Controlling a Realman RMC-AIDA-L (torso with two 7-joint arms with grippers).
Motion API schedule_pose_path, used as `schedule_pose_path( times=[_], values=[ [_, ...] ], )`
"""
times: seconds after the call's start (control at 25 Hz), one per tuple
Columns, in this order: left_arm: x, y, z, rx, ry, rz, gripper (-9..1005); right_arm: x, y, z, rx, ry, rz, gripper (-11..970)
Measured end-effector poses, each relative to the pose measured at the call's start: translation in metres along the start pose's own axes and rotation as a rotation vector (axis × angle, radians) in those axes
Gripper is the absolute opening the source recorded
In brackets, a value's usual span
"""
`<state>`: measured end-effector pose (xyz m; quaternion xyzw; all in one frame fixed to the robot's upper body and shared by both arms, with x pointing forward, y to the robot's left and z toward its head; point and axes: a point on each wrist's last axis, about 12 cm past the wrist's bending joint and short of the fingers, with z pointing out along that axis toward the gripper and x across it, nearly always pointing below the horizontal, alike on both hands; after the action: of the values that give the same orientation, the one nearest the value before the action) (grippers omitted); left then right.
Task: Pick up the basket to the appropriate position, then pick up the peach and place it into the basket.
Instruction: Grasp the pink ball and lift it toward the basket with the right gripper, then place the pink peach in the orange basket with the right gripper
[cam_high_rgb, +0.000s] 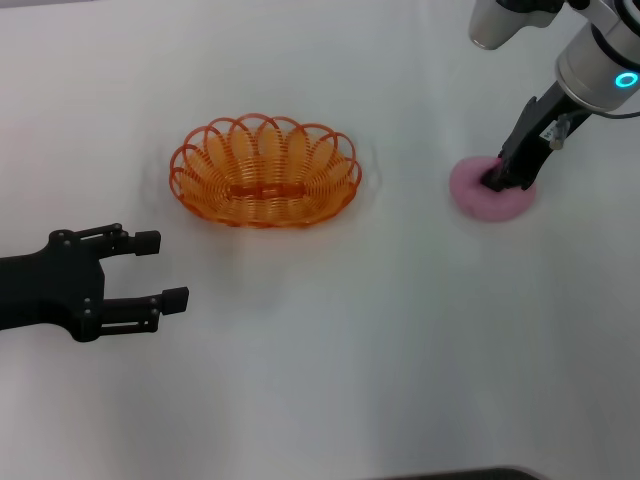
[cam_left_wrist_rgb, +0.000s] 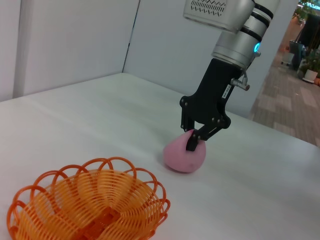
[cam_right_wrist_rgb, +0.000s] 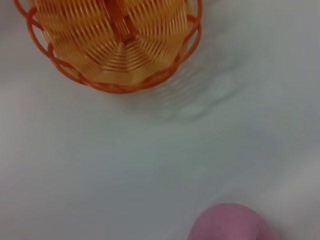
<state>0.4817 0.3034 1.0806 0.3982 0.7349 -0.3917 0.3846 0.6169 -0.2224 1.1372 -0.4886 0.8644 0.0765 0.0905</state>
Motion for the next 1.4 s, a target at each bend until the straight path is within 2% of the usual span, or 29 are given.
schedule_pose_path(
  times=[0.32,0.92,1.4],
  values=[
    [0.001,0.000,0.000,-0.002,0.000,-0.003,827,-0.002,0.000,-0.004,0.000,0.001,-0.004,47],
    [0.001,-0.001,0.001,0.002,-0.003,-0.006,827,-0.042,0.015,-0.065,0.032,-0.047,-0.129,51],
    [0.003,-0.001,0.000,-0.004,-0.001,-0.008,826,-0.048,0.016,-0.063,0.033,-0.062,-0.142,54]
  ],
)
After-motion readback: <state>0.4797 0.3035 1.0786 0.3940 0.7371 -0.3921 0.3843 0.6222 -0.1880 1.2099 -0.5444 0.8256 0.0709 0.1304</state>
